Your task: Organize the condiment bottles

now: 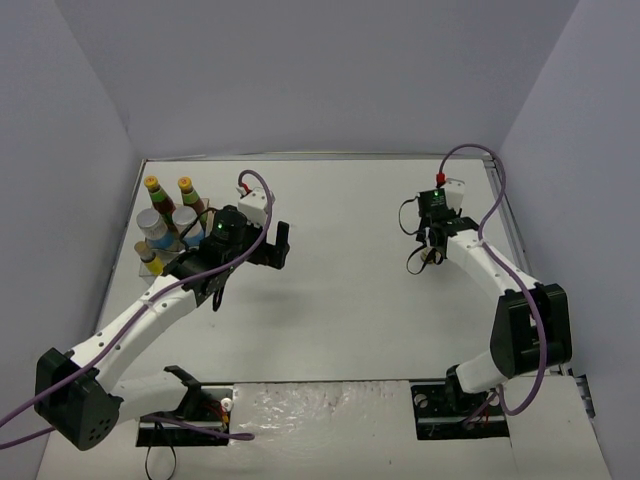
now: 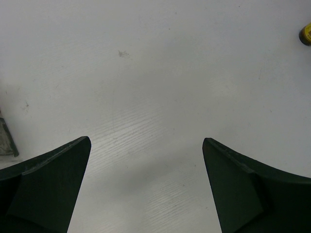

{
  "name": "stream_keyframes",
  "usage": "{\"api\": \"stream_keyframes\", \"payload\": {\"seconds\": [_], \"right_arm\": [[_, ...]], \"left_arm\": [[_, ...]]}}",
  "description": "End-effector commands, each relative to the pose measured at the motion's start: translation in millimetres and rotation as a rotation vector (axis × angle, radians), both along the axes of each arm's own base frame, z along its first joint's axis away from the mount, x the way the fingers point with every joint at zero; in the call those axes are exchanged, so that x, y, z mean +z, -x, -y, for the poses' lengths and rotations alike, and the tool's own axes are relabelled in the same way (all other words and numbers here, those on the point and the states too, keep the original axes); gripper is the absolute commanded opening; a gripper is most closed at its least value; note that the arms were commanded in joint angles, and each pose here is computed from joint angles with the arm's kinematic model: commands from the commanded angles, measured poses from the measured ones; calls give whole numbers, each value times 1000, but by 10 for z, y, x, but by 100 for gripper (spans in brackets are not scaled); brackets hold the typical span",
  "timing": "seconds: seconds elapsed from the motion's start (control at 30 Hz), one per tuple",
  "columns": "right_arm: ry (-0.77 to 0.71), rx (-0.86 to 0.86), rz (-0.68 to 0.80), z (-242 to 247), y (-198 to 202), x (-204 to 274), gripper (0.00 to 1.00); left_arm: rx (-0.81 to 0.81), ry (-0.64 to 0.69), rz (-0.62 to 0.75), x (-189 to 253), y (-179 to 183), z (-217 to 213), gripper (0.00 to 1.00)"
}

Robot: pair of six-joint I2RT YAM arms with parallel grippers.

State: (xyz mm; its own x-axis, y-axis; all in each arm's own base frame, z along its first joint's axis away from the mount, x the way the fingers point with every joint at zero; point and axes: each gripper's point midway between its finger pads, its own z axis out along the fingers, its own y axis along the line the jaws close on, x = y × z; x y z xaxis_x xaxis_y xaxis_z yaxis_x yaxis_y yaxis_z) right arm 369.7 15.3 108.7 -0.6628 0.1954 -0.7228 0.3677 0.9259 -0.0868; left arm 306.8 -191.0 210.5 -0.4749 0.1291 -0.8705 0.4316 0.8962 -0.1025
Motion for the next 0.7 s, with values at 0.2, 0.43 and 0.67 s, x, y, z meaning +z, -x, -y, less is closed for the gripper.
{"api": "stream_keyframes", "payload": {"seconds": [0.2, 0.43, 0.67], "right_arm": [[-113, 523, 121, -1623, -72, 387, 0], [-136, 830, 99, -2709, 166, 414, 0], [-103, 965, 72, -3195, 318, 333, 2]], "left_arm": [[95, 37, 82, 227, -43, -149, 97], [166, 40, 83, 193, 19, -353, 97], [205, 50, 91, 159, 128, -524, 97]]}}
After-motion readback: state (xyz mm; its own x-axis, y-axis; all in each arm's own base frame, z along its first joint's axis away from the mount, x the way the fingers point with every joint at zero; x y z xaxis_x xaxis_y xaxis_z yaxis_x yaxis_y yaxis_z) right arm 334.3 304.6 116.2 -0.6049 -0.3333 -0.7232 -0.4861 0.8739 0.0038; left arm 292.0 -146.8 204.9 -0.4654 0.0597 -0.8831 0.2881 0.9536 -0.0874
